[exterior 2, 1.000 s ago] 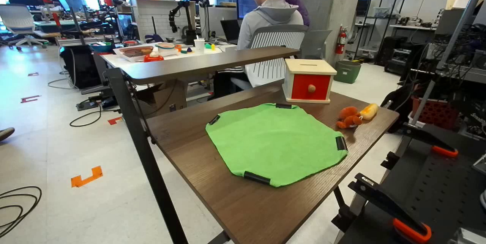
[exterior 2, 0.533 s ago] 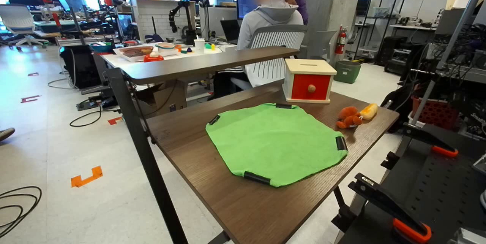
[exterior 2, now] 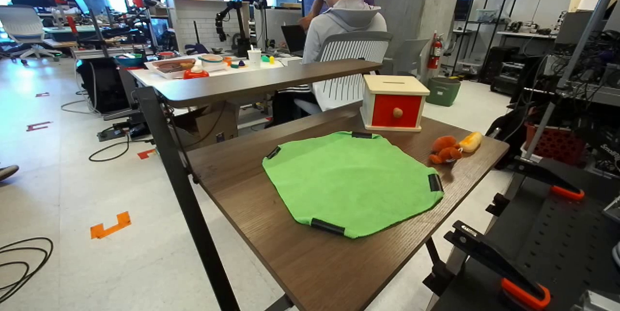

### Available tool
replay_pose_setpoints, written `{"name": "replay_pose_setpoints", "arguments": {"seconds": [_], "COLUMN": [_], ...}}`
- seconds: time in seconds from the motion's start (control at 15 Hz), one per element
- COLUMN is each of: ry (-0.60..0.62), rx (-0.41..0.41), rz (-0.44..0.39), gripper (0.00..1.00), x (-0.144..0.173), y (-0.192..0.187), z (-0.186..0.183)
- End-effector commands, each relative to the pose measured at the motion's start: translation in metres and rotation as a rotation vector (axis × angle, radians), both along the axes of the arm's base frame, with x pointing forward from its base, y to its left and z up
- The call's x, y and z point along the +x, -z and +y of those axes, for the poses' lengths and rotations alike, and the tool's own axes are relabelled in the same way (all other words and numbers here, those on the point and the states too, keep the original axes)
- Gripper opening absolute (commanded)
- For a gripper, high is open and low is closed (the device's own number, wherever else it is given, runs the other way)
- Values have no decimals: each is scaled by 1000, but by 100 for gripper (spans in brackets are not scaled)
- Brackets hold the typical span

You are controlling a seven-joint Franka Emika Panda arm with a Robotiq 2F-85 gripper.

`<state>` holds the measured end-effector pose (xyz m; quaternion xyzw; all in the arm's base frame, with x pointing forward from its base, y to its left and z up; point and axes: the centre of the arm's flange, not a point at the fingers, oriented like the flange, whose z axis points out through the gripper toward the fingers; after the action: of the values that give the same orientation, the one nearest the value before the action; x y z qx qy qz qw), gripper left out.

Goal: Fold the green cloth on the table

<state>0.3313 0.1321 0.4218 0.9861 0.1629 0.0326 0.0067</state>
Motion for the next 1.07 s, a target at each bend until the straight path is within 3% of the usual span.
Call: {"name": "replay_pose_setpoints", "arguments": {"seconds": [0.0,0.27,0.53,1.0], "ry": [-41,-69,-50,-20], "rx": [-1,4,-43,-146], "rz": [89,175,216,253], "gripper": [100,100,100,100], "x": [36,61,87,116], "y": [64,128,186,249], "z": [22,43,62,91]}}
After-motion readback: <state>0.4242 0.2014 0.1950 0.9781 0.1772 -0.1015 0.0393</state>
